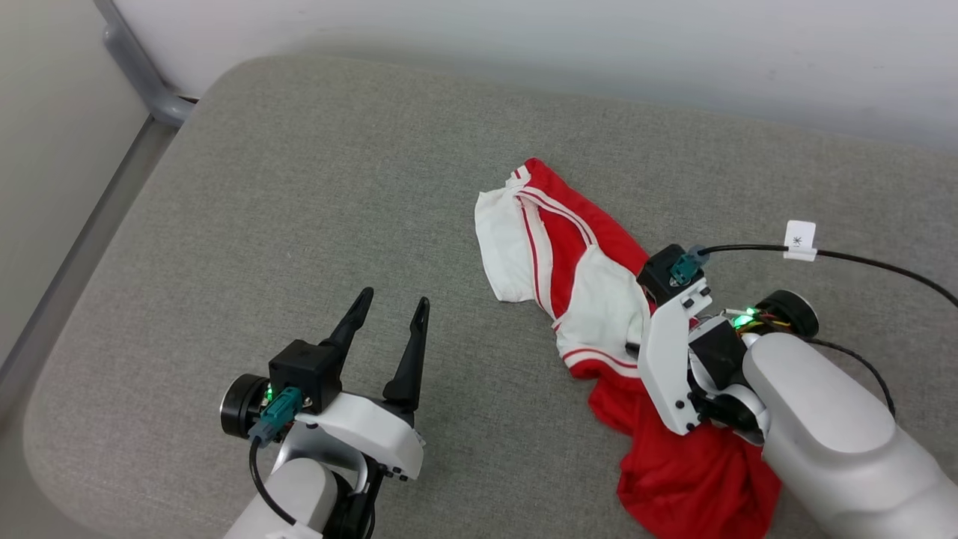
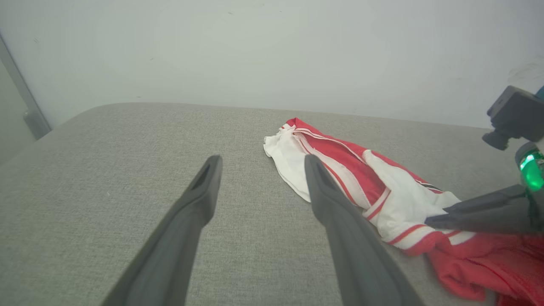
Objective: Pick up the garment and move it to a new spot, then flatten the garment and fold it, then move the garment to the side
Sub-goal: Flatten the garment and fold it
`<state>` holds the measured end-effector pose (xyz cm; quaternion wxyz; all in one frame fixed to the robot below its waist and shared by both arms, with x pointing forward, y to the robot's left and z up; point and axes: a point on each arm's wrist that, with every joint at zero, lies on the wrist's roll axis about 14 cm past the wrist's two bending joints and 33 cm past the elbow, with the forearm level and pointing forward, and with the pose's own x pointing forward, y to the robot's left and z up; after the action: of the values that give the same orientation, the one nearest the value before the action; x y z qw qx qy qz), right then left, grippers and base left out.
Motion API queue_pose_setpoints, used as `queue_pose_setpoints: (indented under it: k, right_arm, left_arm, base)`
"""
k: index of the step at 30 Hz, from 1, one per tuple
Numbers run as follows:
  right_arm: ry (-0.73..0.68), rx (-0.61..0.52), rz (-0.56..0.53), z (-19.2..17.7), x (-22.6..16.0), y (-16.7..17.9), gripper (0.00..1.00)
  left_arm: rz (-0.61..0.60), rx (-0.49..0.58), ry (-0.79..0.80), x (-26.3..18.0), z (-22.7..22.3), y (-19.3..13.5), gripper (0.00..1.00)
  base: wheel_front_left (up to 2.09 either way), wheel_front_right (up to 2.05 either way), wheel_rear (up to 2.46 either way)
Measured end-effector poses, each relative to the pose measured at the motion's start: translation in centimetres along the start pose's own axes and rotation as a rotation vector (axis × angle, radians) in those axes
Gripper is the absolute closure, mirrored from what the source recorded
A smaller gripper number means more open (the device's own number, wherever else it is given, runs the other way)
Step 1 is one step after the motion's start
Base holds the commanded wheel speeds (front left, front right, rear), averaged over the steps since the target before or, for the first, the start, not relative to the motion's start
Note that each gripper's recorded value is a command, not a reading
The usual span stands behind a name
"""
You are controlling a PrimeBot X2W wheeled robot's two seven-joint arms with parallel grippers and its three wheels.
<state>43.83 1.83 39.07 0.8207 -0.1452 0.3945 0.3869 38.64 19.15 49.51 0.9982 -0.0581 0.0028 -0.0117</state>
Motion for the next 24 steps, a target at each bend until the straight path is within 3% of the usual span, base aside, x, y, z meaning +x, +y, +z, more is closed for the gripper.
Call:
queue_pose_setpoints:
  k: [8,13,19,24]
  right_arm:
    - [-0.213,0.015,-0.065,4.3,-2.3,-1.9,1.0]
    - [-0.357,0.085,-0.146,5.9,-5.1,-4.4,1.0]
    - [-0.404,0.278,-0.258,1.0,-8.0,-7.3,1.0]
    - [-0.389,0.497,-0.384,-7.5,-10.6,-8.5,1.0]
  left_arm:
    - [-0.013,0.006,-0.015,-0.2,0.4,-0.4,0.0]
    - [-0.031,0.009,-0.018,-0.6,0.5,-1.0,0.0]
    - [-0.053,0.005,-0.015,-1.4,0.3,-1.9,0.0]
    - [-0.072,-0.004,0.004,-2.3,-0.1,-2.8,0.0]
  base:
    - [0.0,0.0,0.0]
    - [0.0,0.0,0.0]
    - [0.0,0.0,0.0]
    - [0.0,0.0,0.0]
